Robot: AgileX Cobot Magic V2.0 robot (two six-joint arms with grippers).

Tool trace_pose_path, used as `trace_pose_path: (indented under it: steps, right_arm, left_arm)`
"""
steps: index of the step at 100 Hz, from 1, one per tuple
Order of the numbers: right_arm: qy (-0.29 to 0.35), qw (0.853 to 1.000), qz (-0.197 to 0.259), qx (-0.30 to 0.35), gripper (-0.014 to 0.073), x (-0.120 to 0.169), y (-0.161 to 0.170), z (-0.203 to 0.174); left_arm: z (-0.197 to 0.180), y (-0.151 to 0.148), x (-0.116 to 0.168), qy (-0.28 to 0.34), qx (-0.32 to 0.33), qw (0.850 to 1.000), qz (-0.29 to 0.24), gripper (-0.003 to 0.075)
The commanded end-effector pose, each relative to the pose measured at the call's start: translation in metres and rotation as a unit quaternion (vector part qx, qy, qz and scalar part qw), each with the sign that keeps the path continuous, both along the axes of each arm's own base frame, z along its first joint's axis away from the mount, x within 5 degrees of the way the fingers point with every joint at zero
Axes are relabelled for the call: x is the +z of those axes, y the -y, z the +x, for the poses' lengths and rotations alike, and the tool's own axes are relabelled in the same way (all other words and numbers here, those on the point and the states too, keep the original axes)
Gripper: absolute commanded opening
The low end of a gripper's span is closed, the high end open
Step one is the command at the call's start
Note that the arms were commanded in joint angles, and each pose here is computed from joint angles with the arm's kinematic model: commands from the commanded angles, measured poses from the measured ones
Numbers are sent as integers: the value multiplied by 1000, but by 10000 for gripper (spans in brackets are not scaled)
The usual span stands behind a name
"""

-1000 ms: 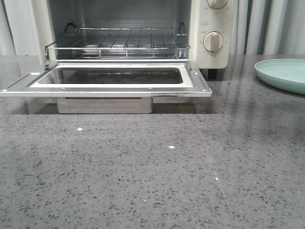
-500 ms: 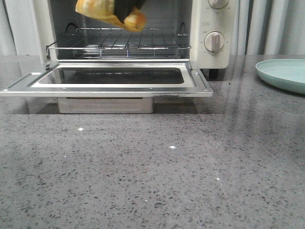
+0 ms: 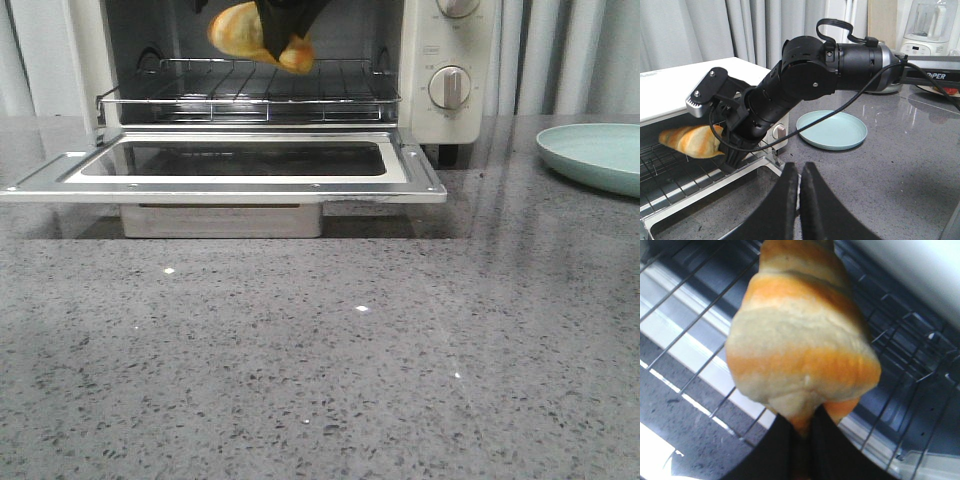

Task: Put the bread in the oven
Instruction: 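Carry the croissant into the oven and lower it onto the rack, then open the right gripper and withdraw it from the oven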

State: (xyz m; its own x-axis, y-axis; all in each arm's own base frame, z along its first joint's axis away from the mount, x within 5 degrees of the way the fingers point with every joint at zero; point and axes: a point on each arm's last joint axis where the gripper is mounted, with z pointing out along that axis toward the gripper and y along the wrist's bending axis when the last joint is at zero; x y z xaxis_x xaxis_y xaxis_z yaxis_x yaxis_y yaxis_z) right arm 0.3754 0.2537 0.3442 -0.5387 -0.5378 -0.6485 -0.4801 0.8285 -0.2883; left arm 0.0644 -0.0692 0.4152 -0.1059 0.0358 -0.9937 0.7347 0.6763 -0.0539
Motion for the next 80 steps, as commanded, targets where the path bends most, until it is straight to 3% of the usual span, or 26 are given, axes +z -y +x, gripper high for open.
trace_pose_path:
  steps: [1,6,13,14,21,25,31,43,55,80]
  right_arm:
    - [70,997,37,-5,10,41,11,-3]
    - [68,997,36,-7,97,40,12,-3]
    - [69,997,35,-7,276,40,12,-2]
    - [69,997,35,-7,332,40,12,-2]
    - [72,997,32,-7,475,41,13,-2]
    - [73,997,31,-7,533,41,13,-2]
    - [72,997,30,-9,549,41,14,-3]
    - [56,998,24,-14,490,49,16,-14]
    - [43,998,39,-10,358,66,17,-36]
    - [23,995,63,72,-77,87,10,-123]
  left_arm:
    - [-1,-3,15,23,11,999,-38,-22]
    - [-1,-3,15,23,11,999,-38,-22]
    - [-1,-3,15,23,11,999,-38,-22]
    - [-1,-3,15,23,11,999,-38,-22]
    - [-1,-3,15,23,11,999,-38,-22]
    - [-1,-3,15,24,12,999,-38,-22]
    - [-1,-3,14,26,14,999,-33,-22]
    - [-2,-8,16,45,31,998,-32,-22]
    - [-8,-19,19,65,67,994,-53,-22]
    - [-26,-49,7,97,151,982,-58,-22]
